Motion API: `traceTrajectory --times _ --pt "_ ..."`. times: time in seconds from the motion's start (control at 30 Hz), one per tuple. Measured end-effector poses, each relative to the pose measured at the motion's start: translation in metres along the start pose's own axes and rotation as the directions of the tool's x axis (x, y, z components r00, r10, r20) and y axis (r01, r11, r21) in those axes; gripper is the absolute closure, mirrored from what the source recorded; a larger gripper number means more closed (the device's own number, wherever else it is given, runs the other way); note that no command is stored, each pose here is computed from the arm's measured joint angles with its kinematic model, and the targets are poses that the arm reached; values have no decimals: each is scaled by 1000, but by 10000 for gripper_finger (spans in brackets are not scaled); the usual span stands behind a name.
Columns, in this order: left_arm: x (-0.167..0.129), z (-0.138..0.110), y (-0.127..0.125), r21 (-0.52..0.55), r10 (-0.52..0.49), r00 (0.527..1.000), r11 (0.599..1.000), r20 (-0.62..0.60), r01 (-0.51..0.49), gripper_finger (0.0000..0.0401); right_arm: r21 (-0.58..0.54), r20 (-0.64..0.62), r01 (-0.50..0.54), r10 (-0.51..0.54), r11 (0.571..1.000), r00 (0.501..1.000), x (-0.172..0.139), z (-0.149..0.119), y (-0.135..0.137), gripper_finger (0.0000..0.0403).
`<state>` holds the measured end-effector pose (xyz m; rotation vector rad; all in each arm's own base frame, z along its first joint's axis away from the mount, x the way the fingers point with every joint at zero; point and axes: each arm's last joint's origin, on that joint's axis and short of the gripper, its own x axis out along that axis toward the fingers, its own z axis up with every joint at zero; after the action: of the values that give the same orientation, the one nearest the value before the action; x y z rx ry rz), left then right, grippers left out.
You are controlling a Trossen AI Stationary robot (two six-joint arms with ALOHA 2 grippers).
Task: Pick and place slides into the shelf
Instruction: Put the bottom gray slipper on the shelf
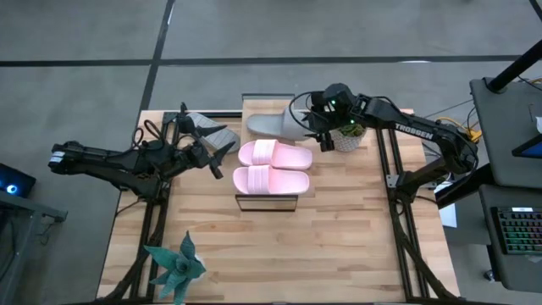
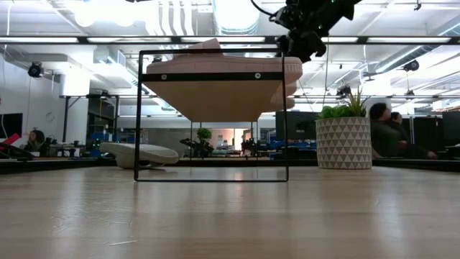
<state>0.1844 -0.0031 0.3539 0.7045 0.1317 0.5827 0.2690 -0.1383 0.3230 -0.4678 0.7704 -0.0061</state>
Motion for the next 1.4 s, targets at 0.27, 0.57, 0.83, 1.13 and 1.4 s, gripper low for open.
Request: traceTrajectory --times 0.27,0.57,0.83,1.13,1.4 --pt "0 0 0 0 0 1000 1000 -1 0 175 -143 -4 16 -17 990 1000 -4 4 -3 177" --pt "0 -2 -2 19 -15 1000 1000 -19 16 175 -376 -96 21 -62 926 993 11 -12 2 177" --pt "0 -2 -2 19 -15 1000 1000 -19 15 175 -436 -90 128 -185 891 979 36 -21 0 177" --pt "0 -4 -3 31 -16 999 999 -36 17 175 -456 -50 174 -220 873 974 49 -24 -1 194" --pt "0 -4 -4 36 -17 999 999 -43 18 175 -455 -40 180 -221 872 974 49 -24 0 288"
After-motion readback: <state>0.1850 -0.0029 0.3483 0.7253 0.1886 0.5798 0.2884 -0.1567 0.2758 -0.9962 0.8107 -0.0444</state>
